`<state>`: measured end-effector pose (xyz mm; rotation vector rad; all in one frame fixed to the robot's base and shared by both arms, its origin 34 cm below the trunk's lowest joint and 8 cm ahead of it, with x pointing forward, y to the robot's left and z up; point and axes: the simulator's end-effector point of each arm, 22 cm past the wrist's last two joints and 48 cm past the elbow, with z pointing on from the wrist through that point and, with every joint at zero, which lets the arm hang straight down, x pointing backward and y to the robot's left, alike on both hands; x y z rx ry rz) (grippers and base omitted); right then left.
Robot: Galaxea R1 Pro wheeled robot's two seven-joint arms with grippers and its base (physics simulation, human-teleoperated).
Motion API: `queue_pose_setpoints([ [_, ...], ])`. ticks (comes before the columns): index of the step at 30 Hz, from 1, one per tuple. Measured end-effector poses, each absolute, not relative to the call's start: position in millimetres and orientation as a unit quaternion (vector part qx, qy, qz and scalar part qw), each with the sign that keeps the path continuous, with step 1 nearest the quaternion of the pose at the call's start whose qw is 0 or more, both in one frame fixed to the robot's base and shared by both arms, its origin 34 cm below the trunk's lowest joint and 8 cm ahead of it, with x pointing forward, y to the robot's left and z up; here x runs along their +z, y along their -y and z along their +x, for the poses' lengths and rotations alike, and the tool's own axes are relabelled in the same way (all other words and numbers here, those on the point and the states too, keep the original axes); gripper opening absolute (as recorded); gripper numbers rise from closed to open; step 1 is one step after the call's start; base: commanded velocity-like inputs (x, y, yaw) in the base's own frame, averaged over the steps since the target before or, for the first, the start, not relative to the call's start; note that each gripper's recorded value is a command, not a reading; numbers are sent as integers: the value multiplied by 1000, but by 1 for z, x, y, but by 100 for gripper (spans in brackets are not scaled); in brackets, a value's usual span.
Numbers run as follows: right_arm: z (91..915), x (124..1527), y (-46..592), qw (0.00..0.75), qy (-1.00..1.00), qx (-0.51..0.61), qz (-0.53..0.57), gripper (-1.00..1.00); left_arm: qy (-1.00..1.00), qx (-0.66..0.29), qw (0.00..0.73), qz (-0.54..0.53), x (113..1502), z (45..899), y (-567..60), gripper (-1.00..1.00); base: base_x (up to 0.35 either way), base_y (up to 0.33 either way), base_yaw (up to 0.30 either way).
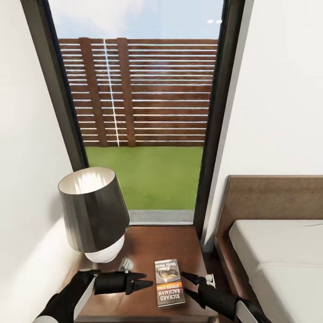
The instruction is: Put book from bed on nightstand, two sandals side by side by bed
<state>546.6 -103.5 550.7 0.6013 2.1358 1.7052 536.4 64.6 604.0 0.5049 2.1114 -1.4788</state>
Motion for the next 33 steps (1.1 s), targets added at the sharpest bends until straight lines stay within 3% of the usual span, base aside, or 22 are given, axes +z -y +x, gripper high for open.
queue_pose_setpoints([
  [6, 527, 531, 104, 189, -820, 532, 100, 100, -843, -453, 253, 144, 560, 551, -83, 100, 0, 0, 0],
  [11, 514, 518, 113, 208, -852, 481, 19, 100, -852, -435, 256, 137, 559, 553, -84, 100, 0, 0, 0],
  [19, 484, 493, 157, 204, -877, 434, 20, 100, -860, -424, 253, 127, 543, 536, -93, 100, 0, 0, 0],
  [33, 451, 492, 170, 191, -891, 411, 34, 100, -875, -398, 251, 115, 546, 529, -105, 100, 0, 0, 0],
])
